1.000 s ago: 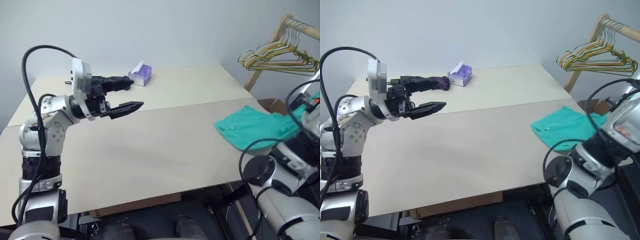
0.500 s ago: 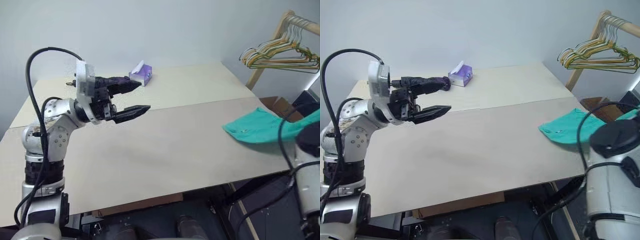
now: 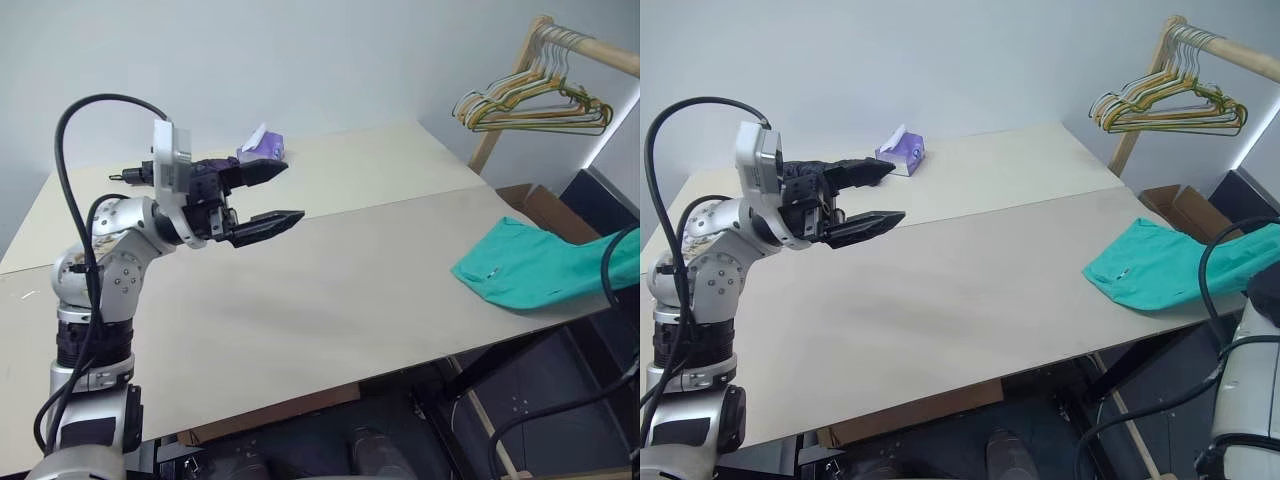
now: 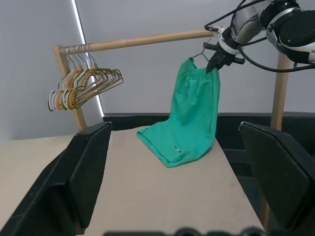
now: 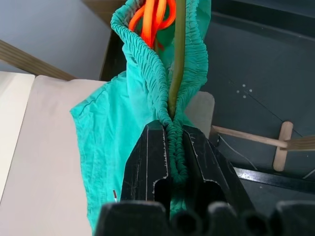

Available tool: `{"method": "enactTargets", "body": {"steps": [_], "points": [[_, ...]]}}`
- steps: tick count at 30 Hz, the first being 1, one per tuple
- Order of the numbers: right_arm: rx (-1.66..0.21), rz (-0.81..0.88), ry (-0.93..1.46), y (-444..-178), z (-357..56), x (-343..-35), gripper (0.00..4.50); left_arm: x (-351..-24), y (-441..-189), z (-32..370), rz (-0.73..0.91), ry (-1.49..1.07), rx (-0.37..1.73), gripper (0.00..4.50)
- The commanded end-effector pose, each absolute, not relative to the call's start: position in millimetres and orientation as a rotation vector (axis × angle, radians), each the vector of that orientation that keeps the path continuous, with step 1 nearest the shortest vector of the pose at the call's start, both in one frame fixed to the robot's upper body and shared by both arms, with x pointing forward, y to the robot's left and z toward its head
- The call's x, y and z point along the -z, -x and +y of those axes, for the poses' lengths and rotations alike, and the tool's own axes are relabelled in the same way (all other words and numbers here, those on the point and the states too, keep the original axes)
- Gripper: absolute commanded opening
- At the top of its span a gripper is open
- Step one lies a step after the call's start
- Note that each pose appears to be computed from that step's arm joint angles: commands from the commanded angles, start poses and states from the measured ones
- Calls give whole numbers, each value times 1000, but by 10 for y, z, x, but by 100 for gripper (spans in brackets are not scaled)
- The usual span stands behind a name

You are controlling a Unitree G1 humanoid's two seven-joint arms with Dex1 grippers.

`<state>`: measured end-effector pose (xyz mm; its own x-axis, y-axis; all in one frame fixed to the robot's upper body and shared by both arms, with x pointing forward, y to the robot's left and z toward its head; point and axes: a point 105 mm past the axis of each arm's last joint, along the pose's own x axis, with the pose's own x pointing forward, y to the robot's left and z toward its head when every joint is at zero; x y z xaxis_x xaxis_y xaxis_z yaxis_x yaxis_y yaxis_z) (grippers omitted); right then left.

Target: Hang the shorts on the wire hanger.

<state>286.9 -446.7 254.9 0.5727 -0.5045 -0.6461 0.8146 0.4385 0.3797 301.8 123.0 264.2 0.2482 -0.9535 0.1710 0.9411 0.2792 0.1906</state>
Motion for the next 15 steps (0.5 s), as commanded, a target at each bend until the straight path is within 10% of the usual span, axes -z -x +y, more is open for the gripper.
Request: {"method": "enactTargets", "body": {"steps": [1, 7, 15], "points": [[876, 413, -753, -2848, -4577, -2596, 16, -2727, -2996, 1248, -312, -75, 1288, 450], [901, 430, -565, -2869, -4632, -2607, 16, -2743, -2978, 1246, -327, -71, 1290, 450], [906, 438, -418, -2864, -4630, -2633, 287, -2748, -2940, 1235, -341, -46, 1304, 450]]}}
